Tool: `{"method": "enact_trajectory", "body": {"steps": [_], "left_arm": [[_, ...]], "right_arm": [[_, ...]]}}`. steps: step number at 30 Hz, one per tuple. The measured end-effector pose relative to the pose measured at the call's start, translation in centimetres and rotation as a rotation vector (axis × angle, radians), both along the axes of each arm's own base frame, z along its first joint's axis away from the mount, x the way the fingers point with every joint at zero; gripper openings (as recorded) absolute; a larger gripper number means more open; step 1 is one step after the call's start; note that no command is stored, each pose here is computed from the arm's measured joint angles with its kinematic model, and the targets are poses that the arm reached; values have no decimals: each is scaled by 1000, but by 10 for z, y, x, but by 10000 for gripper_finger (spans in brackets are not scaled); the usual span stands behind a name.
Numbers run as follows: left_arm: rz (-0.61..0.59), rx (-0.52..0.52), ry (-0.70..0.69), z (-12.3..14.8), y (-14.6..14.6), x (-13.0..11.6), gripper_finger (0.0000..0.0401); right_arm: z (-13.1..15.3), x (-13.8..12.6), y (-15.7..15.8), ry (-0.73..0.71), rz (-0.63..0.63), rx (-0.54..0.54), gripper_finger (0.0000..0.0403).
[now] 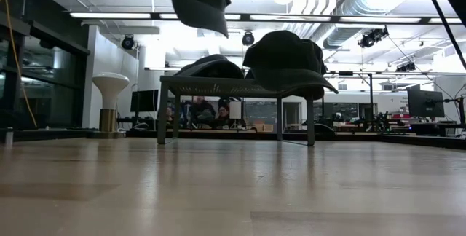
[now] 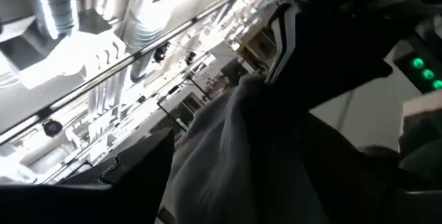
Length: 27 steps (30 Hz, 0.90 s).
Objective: Pick & Place hat
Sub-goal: Stack the gray cap on top of the other gray cap on the shelf
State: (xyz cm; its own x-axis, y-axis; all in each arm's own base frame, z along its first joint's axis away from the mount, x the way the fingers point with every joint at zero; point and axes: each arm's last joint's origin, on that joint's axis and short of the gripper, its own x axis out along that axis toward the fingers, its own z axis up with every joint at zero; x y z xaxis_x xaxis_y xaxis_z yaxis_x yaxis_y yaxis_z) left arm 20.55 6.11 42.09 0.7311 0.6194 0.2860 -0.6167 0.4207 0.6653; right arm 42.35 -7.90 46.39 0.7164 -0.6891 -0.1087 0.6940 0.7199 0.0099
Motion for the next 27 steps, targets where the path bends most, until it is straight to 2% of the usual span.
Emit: {"method": "enact_trajectory", "body": {"steps": [8, 17, 21, 27], "left_arm": [[102, -37, 145, 14, 6, 22, 309], [143, -58, 173, 20, 7, 24, 305], [152, -81, 164, 19, 8, 24, 275], [137, -84, 164, 19, 3, 26, 195]], "right_arm": [[-3, 4, 5, 12, 41, 0, 0], [-1, 4, 13, 35, 76, -26, 0], [-1, 4, 14, 34, 85, -26, 0], [0, 4, 15, 29, 109, -24, 0]]}}
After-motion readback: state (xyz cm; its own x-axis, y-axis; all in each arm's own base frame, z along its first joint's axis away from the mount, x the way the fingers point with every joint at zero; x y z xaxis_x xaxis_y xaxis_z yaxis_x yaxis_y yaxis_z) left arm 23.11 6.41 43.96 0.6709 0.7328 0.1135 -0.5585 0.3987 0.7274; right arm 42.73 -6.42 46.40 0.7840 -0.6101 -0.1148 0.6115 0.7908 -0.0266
